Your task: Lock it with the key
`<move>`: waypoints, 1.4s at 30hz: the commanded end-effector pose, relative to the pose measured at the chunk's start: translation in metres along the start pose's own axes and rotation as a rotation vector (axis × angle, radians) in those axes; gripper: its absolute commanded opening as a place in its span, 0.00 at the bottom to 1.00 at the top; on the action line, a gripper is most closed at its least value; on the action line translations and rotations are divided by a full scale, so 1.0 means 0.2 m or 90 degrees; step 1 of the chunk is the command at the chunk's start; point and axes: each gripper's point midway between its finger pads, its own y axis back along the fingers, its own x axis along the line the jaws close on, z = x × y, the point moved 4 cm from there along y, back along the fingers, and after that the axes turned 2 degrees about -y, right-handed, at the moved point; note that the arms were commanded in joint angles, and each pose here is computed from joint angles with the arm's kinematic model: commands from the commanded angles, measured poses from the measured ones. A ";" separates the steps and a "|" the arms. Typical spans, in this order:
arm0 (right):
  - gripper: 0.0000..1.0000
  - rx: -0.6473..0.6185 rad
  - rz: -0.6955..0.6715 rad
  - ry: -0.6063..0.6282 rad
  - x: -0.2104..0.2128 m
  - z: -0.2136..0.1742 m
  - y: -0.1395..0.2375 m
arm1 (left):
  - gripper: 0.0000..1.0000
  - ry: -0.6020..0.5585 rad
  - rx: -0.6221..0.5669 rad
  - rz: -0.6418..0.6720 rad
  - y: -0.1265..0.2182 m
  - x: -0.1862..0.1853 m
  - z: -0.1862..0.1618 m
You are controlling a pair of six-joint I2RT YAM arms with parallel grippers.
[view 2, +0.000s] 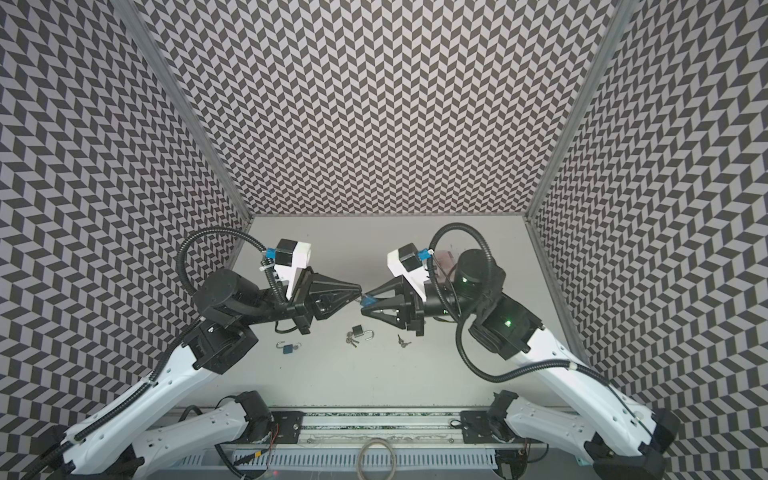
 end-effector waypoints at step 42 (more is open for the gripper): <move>0.00 -0.263 0.033 0.020 0.07 0.17 -0.06 | 0.00 0.048 -0.166 -0.010 0.08 -0.05 0.12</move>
